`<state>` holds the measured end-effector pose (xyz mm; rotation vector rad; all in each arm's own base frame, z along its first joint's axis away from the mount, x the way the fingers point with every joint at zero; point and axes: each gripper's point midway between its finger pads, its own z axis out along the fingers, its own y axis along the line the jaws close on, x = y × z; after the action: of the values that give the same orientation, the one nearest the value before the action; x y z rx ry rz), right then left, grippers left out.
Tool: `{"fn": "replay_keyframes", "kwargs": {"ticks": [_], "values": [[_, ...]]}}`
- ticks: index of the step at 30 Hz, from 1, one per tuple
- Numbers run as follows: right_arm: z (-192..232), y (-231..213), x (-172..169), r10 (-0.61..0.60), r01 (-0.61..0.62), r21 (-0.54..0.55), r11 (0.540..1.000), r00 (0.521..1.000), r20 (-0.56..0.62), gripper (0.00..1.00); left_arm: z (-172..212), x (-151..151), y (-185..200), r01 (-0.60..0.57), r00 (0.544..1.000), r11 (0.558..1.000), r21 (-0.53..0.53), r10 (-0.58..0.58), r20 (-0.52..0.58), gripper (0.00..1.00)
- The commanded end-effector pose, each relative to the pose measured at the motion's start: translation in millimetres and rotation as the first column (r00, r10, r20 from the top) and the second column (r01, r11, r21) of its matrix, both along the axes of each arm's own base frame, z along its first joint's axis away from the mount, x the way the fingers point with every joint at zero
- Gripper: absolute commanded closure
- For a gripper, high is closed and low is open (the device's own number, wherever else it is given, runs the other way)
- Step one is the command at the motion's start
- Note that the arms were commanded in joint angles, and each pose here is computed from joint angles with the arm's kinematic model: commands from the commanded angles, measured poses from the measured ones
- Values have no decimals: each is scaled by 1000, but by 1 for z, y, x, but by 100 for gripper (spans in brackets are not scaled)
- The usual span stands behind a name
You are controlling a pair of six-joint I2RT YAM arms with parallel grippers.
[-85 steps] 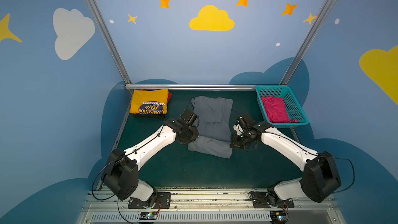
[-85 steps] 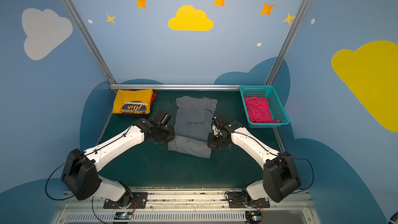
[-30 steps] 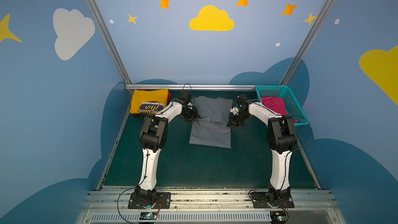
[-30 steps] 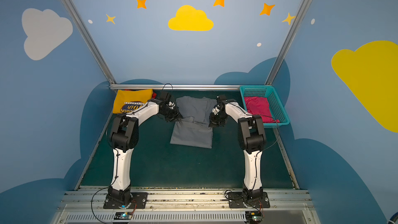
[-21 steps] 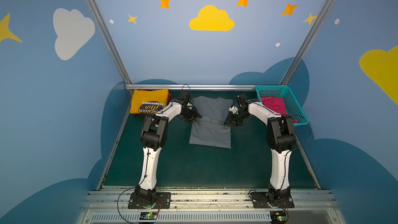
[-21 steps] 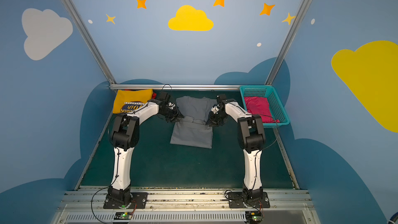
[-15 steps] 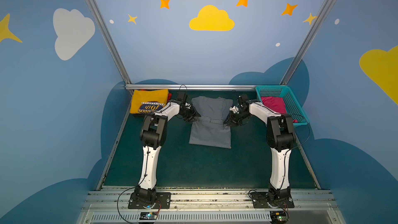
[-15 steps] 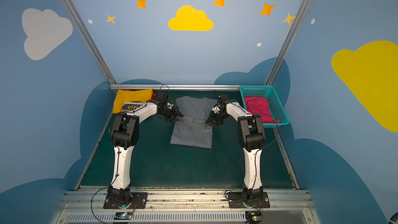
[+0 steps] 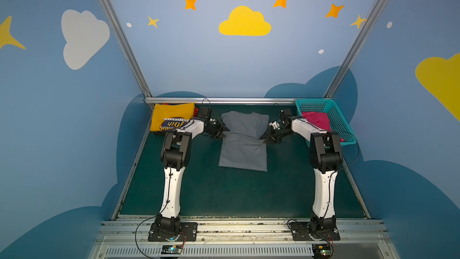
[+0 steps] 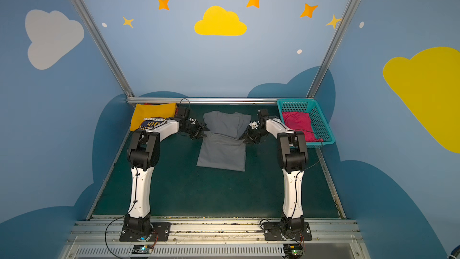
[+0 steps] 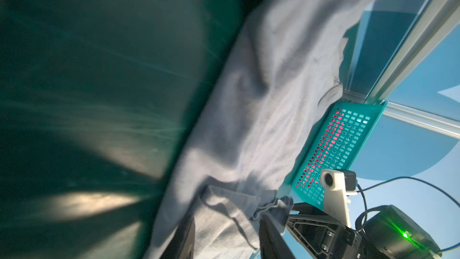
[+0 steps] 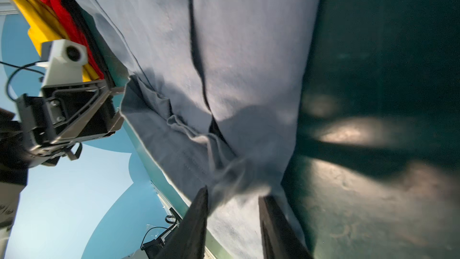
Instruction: Fold and stack the t-shirts
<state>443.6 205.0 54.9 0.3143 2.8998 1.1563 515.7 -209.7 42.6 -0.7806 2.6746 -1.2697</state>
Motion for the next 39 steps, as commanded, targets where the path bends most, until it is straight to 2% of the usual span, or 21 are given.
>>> {"fn": "replay_keyframes", "kwargs": {"ticks": [1, 3, 5, 8, 13, 16, 18, 22, 26, 30, 35, 39], "values": [[20, -7, 15, -31, 30, 27, 999, 998, 56, 61, 23, 6, 18, -50, 997, 999, 22, 48, 55, 55], [26, -12, 15, -37, 35, 24, 999, 997, 69, 61, 34, 3, 25, -55, 995, 997, 50, 51, 81, 53], [32, -18, 12, -43, 42, 15, 999, 996, 78, 61, 45, -2, 33, -55, 992, 994, 92, 45, 114, 44], [39, -28, 0, -41, 44, -23, 999, 995, 94, 60, 58, -18, 46, -40, 991, 982, 184, 16, 133, 38], [43, -40, -39, -7, 19, -96, 995, 993, 117, 58, 55, -66, 68, 31, 995, 920, 391, -64, 72, 33], [33, -45, -69, 19, -6, -141, 990, 995, 94, 55, 44, -97, 70, 95, 993, 882, 461, -120, 24, 22], [25, -45, -91, 41, -26, -171, 985, 996, 81, 50, 34, -119, 68, 133, 989, 859, 494, -149, -8, 18], [13, -38, -127, 88, -74, -191, 979, 994, 65, 41, 13, -153, 56, 197, 979, 840, 506, -192, -62, 18], [1, -30, -151, 109, -98, -202, 975, 993, 44, 38, -7, -176, 40, 238, 971, 849, 471, -216, -101, 18], [-8, -24, -158, 110, -101, -203, 974, 993, 32, 37, -19, -184, 48, 226, 974, 822, 522, -185, -130, 18], [-23, -21, -161, 108, -106, -223, 969, 994, -1, 37, -22, -187, 39, 218, 976, 849, 480, -182, -122, 22], [-32, -15, -163, 115, -117, -220, 969, 993, -20, 37, -27, -195, 32, 233, 972, 848, 476, -191, -135, 30]]}}
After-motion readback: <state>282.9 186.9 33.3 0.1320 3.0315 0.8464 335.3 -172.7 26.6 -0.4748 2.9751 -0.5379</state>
